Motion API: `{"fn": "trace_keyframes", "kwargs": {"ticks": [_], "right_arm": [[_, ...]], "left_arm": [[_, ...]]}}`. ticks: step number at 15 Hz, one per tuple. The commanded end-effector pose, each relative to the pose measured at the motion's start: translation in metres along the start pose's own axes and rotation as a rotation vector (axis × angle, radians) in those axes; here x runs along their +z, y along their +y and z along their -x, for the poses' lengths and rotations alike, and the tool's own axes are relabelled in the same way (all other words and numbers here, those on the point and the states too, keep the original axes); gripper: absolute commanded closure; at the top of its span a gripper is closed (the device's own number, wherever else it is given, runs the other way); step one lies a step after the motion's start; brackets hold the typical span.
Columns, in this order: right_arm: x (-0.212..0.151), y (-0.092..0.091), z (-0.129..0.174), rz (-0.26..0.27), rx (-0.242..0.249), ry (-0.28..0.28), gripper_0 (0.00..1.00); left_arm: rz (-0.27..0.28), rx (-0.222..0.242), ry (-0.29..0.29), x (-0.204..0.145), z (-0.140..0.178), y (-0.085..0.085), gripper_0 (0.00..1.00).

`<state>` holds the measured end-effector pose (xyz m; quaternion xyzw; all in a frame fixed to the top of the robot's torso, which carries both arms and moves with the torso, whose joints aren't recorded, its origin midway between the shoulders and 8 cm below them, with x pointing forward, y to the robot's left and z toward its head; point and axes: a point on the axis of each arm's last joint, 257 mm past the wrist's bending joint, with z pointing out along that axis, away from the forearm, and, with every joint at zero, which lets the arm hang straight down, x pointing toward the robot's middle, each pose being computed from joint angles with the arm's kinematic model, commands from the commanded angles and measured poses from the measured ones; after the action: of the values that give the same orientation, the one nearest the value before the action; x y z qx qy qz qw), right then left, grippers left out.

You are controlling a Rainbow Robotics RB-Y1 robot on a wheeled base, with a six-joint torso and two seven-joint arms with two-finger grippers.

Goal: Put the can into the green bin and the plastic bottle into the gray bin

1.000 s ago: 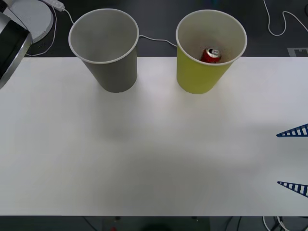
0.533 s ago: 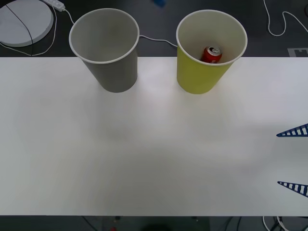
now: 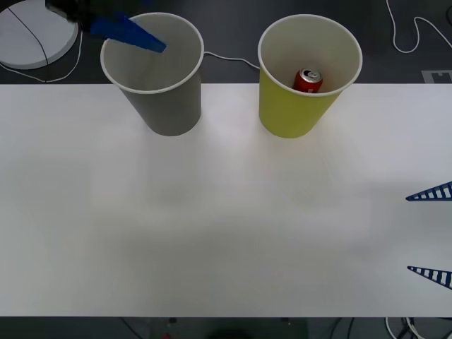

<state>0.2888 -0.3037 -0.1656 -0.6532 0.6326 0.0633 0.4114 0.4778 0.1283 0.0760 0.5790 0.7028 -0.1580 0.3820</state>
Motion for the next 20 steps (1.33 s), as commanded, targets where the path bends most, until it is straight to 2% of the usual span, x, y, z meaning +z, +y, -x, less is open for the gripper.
{"fn": "trace_keyframes", "kwargs": {"ticks": [1,4,10,12,15,20], "right_arm": [[0.0,0.0,0.0,0.0,0.0,0.0,0.0],[0.0,0.0,0.0,0.0,0.0,0.0,0.0],[0.0,0.0,0.0,0.0,0.0,0.0,0.0],[0.0,0.0,0.0,0.0,0.0,0.0,0.0],[0.0,0.0,0.0,0.0,0.0,0.0,0.0],[0.0,0.0,0.0,0.0,0.0,0.0,0.0]], "left_arm": [[0.0,0.072,-0.013,-0.01,-0.036,-0.015,0.0],[-0.004,0.144,-0.005,-0.02,-0.075,-0.03,0.0],[-0.026,0.232,0.005,-0.032,-0.143,-0.057,0.0],[-0.014,0.279,0.02,-0.036,-0.162,-0.066,0.0],[0.005,0.321,0.047,-0.041,-0.186,-0.08,0.0],[-0.002,0.31,0.123,-0.048,-0.225,-0.103,0.0]]}}
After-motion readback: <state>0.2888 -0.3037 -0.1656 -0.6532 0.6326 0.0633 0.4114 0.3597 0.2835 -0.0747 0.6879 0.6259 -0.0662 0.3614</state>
